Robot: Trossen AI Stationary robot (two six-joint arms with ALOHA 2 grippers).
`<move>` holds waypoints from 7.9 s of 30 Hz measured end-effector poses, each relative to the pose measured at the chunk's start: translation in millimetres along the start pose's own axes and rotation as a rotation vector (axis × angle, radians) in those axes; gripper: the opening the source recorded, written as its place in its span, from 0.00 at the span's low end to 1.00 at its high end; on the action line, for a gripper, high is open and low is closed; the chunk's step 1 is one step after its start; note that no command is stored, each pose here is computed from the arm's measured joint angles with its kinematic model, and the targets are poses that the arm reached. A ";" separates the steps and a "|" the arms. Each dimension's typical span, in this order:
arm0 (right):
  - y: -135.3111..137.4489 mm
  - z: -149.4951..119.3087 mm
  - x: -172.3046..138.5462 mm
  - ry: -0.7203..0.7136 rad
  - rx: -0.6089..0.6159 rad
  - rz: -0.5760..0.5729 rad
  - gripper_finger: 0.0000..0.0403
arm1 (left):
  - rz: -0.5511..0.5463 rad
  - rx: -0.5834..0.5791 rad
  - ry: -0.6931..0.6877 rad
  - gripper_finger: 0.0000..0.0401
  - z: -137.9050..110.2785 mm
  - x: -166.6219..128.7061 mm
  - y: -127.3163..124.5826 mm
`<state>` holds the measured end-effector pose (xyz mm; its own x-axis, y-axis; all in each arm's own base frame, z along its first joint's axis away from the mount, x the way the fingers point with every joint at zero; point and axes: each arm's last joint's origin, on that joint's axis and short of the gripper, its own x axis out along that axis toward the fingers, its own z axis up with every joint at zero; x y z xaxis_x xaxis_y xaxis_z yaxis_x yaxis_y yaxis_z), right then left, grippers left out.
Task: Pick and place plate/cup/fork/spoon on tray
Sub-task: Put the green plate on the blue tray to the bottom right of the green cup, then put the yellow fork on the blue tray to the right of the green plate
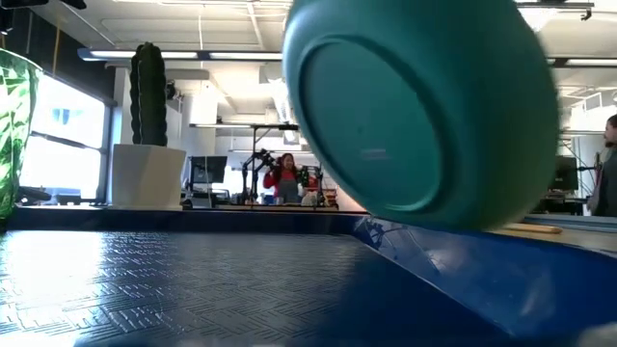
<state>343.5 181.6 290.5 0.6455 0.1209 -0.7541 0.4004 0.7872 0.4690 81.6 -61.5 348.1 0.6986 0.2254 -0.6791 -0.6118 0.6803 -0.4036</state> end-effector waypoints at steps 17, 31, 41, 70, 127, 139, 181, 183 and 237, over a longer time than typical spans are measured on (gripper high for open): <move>7.7 38.5 -16.5 -0.088 -0.209 0.076 0.00 | 0.000 -0.001 -0.001 0.21 0.0 0.0 0.0; 11.7 57.6 -35.3 -0.125 -0.506 0.058 0.00 | 0.003 0.003 -0.002 0.21 0.1 0.0 0.3; 16.0 50.1 -28.7 -0.087 -0.820 0.092 0.00 | 0.003 0.001 -0.002 0.21 0.1 0.0 0.3; 29.7 -30.9 69.9 0.165 -1.886 0.114 0.00 | 0.003 -0.173 -0.001 0.21 -0.1 0.2 0.0; -9.8 -2.2 151.7 0.172 -1.965 0.121 0.00 | 0.020 -0.169 0.052 0.21 -1.6 0.1 1.6; -11.6 -3.4 151.3 0.199 -1.954 0.119 0.00 | 0.019 -0.136 0.052 0.21 -1.6 0.1 1.5; 6.8 19.3 118.5 0.187 -1.640 -0.029 0.11 | 0.018 -0.097 0.049 0.21 -1.6 0.1 1.4; 9.3 22.4 113.5 0.192 -1.586 -0.052 0.11 | 0.017 -0.079 0.049 0.21 -1.5 0.1 1.5; 2.1 -37.7 72.5 0.409 0.248 -0.602 0.31 | -0.011 0.368 0.049 0.21 -2.6 1.3 -3.1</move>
<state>366.7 214.9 219.5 -0.0021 -0.0333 -0.9994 0.7722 0.6350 -0.0228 83.5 -65.2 346.9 0.6805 0.1889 -0.7080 -0.4239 0.8896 -0.1701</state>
